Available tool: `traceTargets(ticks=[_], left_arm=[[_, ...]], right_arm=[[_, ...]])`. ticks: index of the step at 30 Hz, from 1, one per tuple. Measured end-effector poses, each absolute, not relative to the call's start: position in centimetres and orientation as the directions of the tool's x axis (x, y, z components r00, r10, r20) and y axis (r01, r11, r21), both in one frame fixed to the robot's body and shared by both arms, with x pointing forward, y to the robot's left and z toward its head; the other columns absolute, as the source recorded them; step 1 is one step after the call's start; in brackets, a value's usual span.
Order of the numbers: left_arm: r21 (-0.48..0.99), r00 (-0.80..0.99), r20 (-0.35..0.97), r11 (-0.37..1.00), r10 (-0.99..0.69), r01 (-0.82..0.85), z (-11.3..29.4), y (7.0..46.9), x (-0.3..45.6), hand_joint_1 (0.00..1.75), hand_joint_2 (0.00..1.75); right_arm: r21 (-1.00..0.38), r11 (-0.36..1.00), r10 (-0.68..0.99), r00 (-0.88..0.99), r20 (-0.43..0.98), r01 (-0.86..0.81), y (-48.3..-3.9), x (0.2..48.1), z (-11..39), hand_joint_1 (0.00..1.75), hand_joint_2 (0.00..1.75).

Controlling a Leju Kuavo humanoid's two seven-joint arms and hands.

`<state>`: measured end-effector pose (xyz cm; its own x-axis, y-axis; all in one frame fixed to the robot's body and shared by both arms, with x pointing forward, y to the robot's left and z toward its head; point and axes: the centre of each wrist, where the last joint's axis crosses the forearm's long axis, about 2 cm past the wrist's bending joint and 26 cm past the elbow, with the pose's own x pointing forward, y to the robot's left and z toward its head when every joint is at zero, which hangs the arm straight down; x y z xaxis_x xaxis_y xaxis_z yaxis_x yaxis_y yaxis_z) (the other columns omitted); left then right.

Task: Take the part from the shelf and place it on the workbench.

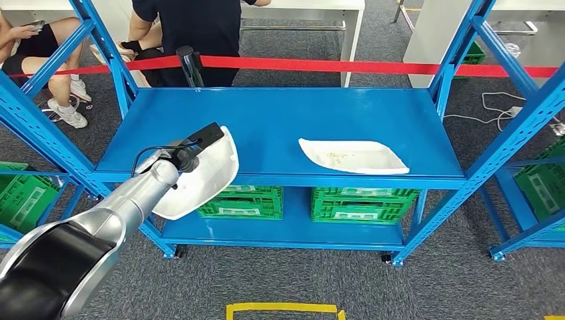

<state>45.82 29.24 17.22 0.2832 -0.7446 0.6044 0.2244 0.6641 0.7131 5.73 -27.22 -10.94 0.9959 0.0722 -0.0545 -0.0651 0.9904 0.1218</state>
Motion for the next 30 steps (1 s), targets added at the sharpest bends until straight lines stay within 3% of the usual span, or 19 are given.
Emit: traceTargets(ticks=[8,15,21,30], left_arm=[[0.625,0.199,0.735,0.762,-0.648,0.170,17.9,29.2,46.1,1.75,1.75],[0.334,-0.024,0.941,0.922,-0.336,0.195,22.6,28.4,47.9,1.75,1.75],[0.158,-0.147,0.982,0.935,-0.117,0.317,28.5,28.5,48.7,1.75,1.75],[0.100,-0.232,0.973,0.897,0.003,0.432,34.1,29.3,48.5,1.75,1.75]], right_arm=[[0.121,0.990,0.074,0.996,-0.055,-0.067,-27.2,5.7,-10.9,0.00,1.75],[0.121,0.991,0.070,0.996,-0.058,-0.063,-27.3,5.5,-11.0,0.00,1.75],[0.120,0.991,0.062,0.996,-0.066,-0.054,-27.5,5.1,-11.0,0.00,1.75],[0.129,0.992,0.006,0.998,-0.069,0.003,-27.6,5.0,-11.0,0.00,1.75]])
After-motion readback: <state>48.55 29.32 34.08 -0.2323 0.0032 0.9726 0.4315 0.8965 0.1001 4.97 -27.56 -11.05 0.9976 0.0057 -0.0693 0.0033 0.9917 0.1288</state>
